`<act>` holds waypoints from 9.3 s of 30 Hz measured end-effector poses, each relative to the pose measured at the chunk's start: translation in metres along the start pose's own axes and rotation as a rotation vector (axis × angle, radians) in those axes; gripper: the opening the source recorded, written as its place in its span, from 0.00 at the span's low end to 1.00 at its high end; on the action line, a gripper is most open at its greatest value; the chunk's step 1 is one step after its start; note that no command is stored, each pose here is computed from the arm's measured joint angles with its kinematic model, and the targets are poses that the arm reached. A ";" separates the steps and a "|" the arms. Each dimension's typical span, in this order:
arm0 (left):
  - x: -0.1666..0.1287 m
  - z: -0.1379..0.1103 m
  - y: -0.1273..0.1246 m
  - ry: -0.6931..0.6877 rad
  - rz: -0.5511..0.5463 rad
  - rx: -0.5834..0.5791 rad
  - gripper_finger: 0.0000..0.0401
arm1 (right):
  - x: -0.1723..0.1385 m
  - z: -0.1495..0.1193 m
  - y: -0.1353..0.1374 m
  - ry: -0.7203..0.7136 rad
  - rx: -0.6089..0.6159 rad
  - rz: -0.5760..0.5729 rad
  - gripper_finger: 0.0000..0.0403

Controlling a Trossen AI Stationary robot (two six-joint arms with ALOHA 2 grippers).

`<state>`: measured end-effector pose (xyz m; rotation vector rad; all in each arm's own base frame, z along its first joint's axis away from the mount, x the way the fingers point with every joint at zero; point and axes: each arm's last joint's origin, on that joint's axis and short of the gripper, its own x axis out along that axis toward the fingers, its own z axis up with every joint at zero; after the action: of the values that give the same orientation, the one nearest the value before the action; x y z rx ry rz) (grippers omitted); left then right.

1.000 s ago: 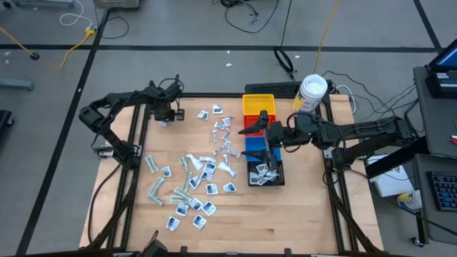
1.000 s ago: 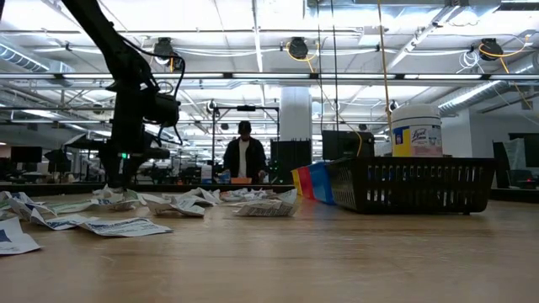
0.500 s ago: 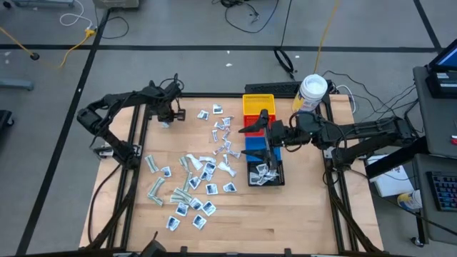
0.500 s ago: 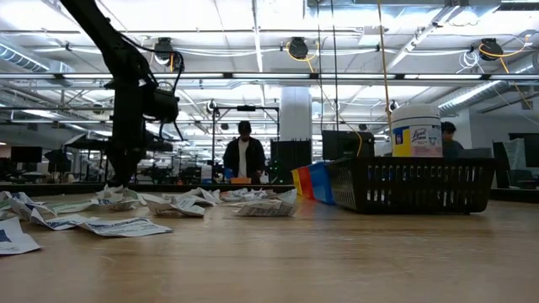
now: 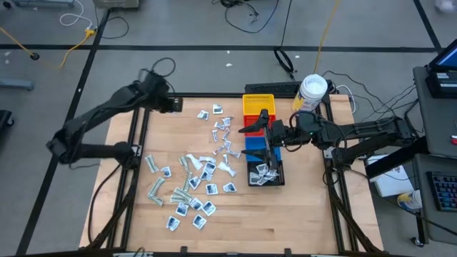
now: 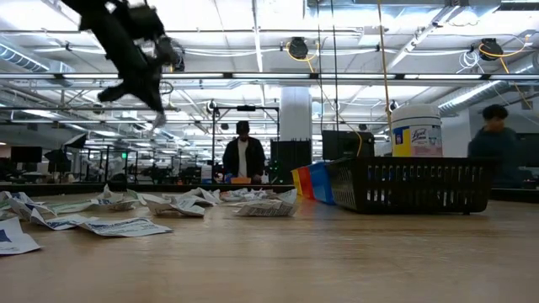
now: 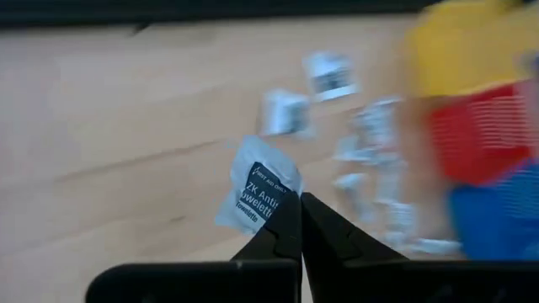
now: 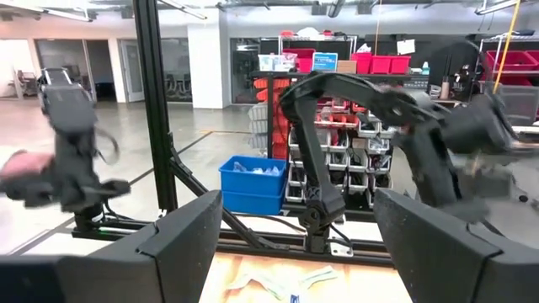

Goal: Pick & Place First Aid Supplies
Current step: Put the black towelette pack into the black bin

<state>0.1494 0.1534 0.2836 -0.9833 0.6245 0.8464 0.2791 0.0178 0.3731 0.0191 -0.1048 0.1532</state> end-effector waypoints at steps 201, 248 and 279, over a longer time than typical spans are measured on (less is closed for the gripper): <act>-0.052 0.002 -0.115 0.507 0.201 -0.089 0.45 | 0.003 0.064 -0.025 0.101 0.122 -0.213 0.43; 0.134 0.098 -0.052 0.321 0.400 0.016 0.45 | 0.003 0.063 -0.024 0.121 0.025 -0.154 0.43; 0.235 0.048 -0.053 0.501 0.508 0.085 0.38 | 0.003 0.061 -0.023 0.140 0.014 -0.149 0.43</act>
<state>0.3237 0.2580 0.1451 -0.9773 1.3700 1.0093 0.2795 -0.0059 0.4340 0.0303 0.0378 0.0058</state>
